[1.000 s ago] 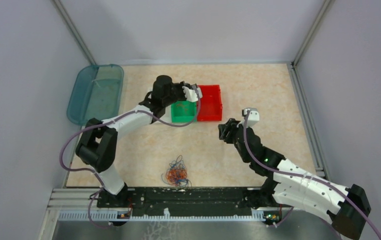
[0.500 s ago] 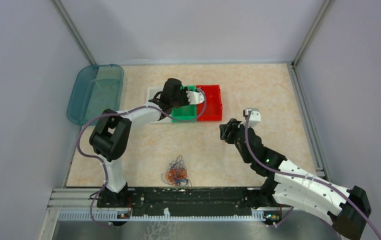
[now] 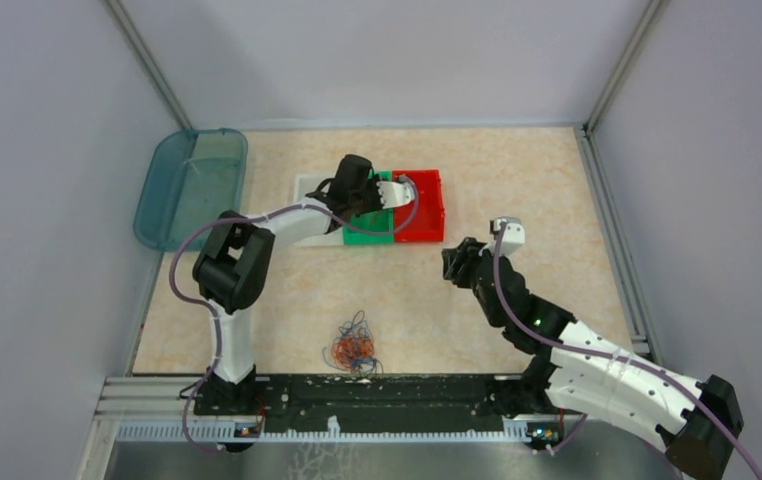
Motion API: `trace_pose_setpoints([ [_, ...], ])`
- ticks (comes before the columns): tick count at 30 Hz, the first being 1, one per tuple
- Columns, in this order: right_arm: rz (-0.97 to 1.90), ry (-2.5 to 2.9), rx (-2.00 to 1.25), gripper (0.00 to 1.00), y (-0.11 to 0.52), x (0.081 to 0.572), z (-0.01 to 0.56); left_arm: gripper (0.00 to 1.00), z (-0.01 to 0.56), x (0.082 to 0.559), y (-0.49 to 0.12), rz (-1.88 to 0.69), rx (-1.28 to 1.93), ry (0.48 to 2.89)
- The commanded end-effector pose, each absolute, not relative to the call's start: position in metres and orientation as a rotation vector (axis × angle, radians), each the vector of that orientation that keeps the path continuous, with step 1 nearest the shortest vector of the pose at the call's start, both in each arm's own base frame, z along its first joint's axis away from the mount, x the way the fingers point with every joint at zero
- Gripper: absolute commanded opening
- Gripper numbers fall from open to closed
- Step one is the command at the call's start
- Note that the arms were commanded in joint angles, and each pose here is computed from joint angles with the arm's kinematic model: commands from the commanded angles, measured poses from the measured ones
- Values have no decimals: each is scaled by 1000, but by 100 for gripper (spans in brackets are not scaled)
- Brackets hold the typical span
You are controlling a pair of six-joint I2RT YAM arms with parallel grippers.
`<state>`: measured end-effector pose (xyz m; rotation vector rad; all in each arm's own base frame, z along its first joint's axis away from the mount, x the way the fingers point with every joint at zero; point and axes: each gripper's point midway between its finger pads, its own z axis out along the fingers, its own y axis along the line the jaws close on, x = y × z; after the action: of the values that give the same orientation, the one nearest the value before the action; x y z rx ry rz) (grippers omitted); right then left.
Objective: Untangle the cables
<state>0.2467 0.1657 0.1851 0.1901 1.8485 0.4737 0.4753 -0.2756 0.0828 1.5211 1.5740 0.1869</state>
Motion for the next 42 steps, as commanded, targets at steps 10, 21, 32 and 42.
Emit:
trace_pose_setpoints([
  [10, 514, 1835, 180, 47, 170, 247, 208, 69, 187, 472, -279, 162, 1485, 1552],
  [21, 540, 1841, 118, 47, 177, 243, 220, 83, 211, 380, -267, -181, 1671, 1621],
  [32, 728, 1911, -43, 50, 226, 234, 197, 77, 160, 184, -227, -817, 1814, 1759],
  [42, 750, 1970, -125, 51, 240, 230, 180, 70, 110, 140, -229, -715, 1992, 1597],
])
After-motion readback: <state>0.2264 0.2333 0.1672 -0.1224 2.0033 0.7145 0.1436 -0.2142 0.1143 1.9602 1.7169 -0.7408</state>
